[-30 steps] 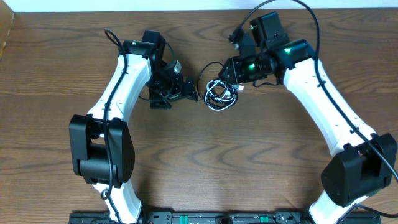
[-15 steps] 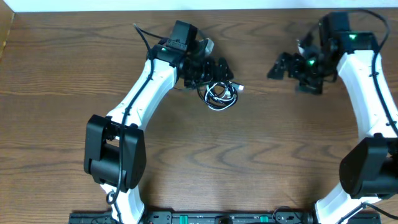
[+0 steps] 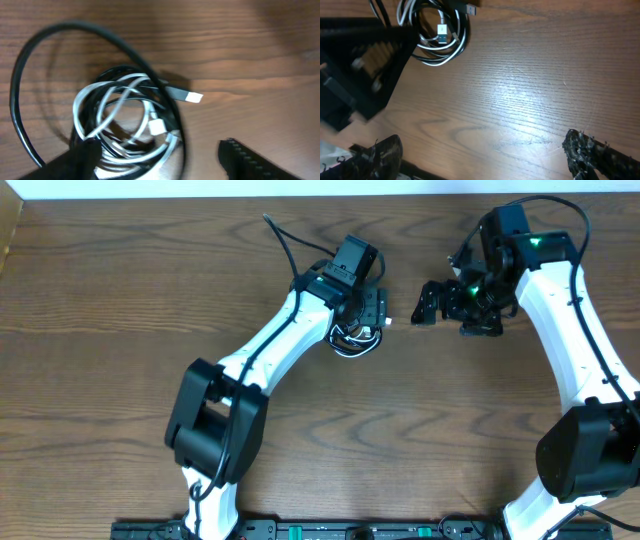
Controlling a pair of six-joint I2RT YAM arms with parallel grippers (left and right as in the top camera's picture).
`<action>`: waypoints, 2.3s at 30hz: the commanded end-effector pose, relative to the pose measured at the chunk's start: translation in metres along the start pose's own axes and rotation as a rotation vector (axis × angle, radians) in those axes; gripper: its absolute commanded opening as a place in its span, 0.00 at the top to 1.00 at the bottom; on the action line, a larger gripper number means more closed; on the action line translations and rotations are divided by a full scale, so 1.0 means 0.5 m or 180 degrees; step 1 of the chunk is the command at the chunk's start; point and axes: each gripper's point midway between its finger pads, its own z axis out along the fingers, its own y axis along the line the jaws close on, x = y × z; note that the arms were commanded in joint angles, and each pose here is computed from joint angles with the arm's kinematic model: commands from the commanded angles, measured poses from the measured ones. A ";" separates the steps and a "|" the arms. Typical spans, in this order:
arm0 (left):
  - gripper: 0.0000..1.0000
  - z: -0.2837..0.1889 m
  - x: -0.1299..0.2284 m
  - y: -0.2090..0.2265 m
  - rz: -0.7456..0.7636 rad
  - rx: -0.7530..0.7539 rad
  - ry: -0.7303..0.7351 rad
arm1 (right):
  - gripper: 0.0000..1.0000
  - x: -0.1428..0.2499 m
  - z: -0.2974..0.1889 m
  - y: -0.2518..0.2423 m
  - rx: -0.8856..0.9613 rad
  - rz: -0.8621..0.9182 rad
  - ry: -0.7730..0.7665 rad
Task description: Untangle cables
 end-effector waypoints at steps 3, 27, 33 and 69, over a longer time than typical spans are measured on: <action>0.62 0.020 0.001 0.021 -0.0077 -0.0113 -0.0013 | 0.01 -0.004 -0.012 -0.004 0.0108 -0.0092 -0.0082; 0.93 -0.500 -0.140 -0.153 -0.0198 0.1277 -0.1667 | 0.01 0.000 0.090 0.073 -0.0630 -0.0184 -0.0084; 0.93 -0.576 -0.169 -0.199 -0.0323 0.1790 -0.1942 | 0.01 0.005 0.129 0.145 -0.0652 -0.0333 -0.0186; 0.93 -0.909 -0.237 -0.012 -0.1713 0.2313 -0.2837 | 0.01 0.008 0.120 0.115 -0.0638 0.0180 -0.0623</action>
